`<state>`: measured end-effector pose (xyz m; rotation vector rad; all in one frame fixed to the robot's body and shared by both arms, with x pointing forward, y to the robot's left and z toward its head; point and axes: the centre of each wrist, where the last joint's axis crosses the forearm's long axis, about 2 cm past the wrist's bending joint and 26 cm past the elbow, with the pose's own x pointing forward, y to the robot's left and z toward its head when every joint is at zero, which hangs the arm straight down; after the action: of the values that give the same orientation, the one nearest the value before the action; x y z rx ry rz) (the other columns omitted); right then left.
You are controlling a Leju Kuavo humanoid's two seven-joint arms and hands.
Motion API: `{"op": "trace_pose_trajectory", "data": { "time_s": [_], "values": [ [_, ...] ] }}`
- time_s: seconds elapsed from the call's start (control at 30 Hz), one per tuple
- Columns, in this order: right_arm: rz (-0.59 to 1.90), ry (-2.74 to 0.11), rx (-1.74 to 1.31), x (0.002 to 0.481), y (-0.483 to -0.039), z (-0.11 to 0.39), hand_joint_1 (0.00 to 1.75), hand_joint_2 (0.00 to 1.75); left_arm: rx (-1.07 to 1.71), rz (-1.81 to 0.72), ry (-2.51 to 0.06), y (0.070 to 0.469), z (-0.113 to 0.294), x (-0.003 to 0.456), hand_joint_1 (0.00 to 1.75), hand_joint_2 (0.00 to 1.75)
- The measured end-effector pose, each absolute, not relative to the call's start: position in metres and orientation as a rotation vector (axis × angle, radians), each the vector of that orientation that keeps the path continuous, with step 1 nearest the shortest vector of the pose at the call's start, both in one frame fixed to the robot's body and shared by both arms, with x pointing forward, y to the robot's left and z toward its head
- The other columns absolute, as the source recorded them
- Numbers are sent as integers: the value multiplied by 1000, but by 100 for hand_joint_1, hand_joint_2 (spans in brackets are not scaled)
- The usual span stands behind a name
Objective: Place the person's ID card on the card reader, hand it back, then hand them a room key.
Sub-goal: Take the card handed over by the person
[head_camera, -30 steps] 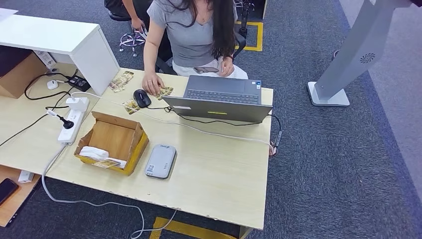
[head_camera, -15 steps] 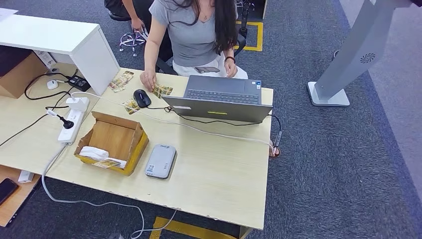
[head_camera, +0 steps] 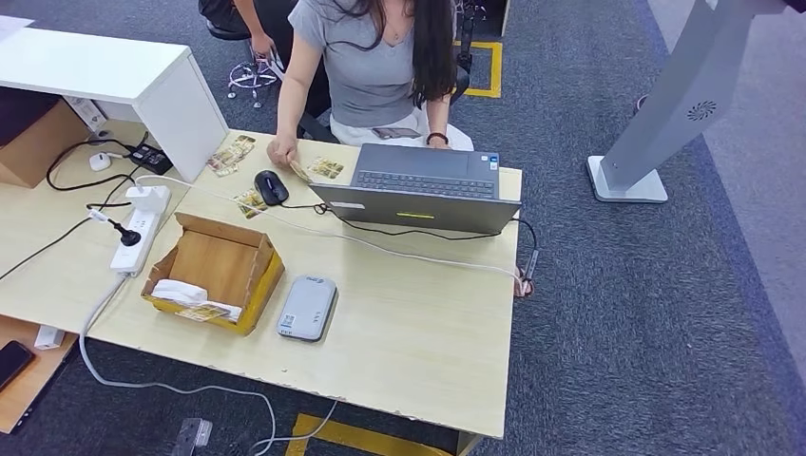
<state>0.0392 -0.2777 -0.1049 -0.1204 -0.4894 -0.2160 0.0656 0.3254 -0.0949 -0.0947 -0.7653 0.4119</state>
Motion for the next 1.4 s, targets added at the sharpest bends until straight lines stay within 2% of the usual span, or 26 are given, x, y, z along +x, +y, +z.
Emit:
{"op": "trace_pose_trajectory", "data": {
  "time_s": [0.43,0.73,0.93,1.13,1.23,1.4],
  "values": [
    [-202,-350,-119,35,-281,-105,0,0,-5,433,-1185,350,-51,107,0,175],
    [-177,-276,-127,32,-284,-106,0,0,38,420,-1362,356,-26,88,0,175],
    [-161,-236,-125,35,-283,-106,0,0,41,414,-1721,361,23,128,0,175],
    [-146,-177,-124,32,-282,-107,0,0,21,432,-1962,360,66,145,0,175],
    [-141,-149,-122,32,-280,-107,0,0,0,486,-1985,360,74,151,0,175],
    [-151,-109,-116,30,-277,-107,0,0,-9,590,-1871,356,68,158,0,175]
  ]
}}
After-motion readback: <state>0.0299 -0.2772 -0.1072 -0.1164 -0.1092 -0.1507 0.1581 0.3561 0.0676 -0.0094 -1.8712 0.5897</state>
